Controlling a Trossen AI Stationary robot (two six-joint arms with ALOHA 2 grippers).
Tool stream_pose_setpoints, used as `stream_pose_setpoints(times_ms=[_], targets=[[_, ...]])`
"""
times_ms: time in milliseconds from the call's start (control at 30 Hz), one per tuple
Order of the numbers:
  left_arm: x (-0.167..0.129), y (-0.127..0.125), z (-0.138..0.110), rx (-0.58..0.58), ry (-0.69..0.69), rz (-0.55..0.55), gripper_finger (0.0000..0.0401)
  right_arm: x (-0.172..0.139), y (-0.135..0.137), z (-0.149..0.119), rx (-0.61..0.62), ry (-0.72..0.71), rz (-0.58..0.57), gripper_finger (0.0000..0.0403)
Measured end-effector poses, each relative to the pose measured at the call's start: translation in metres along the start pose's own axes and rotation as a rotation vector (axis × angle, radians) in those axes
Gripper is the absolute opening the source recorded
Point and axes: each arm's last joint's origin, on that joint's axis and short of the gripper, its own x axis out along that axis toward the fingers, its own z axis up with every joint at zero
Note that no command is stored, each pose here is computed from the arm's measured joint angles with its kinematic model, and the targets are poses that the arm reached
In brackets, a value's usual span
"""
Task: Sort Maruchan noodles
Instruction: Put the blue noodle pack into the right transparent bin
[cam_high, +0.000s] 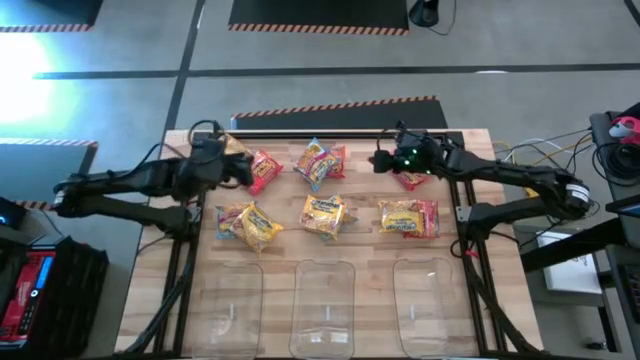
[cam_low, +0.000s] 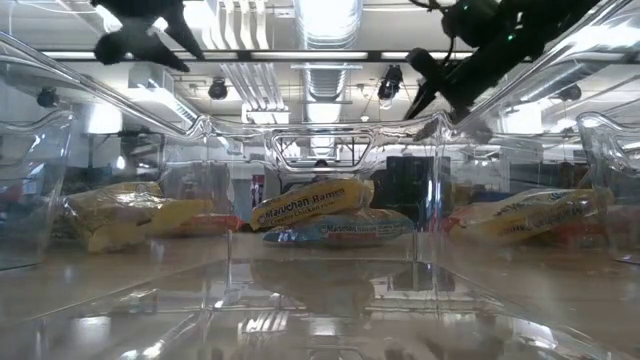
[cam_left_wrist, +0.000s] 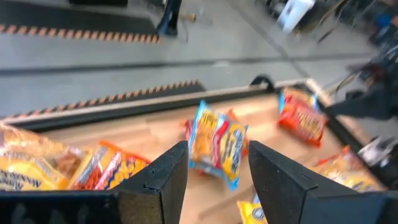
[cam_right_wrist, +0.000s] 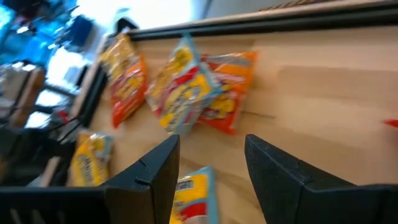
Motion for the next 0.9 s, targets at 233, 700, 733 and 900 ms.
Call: stream_pose_setpoints(times_ms=[233, 700, 733, 900], targets=[[0.043, -0.007, -0.003, 0.079, 0.148, -0.002, 0.0152, 0.036, -0.006, -0.002, 0.017, 0.123, 0.099, 0.0171], [0.11, -0.021, -0.022, 0.14, 0.328, -0.077, 0.0152, 0.082, -0.011, -0.01, 0.069, 0.205, 0.255, 0.0171], [0.115, -0.022, -0.023, 0.142, 0.337, -0.091, 0.0152, 0.083, -0.01, -0.01, 0.072, 0.207, 0.266, 0.0171], [0.139, -0.019, -0.027, 0.13, 0.387, -0.121, 0.0152, 0.088, -0.013, -0.012, 0.076, 0.217, 0.261, 0.0171]])
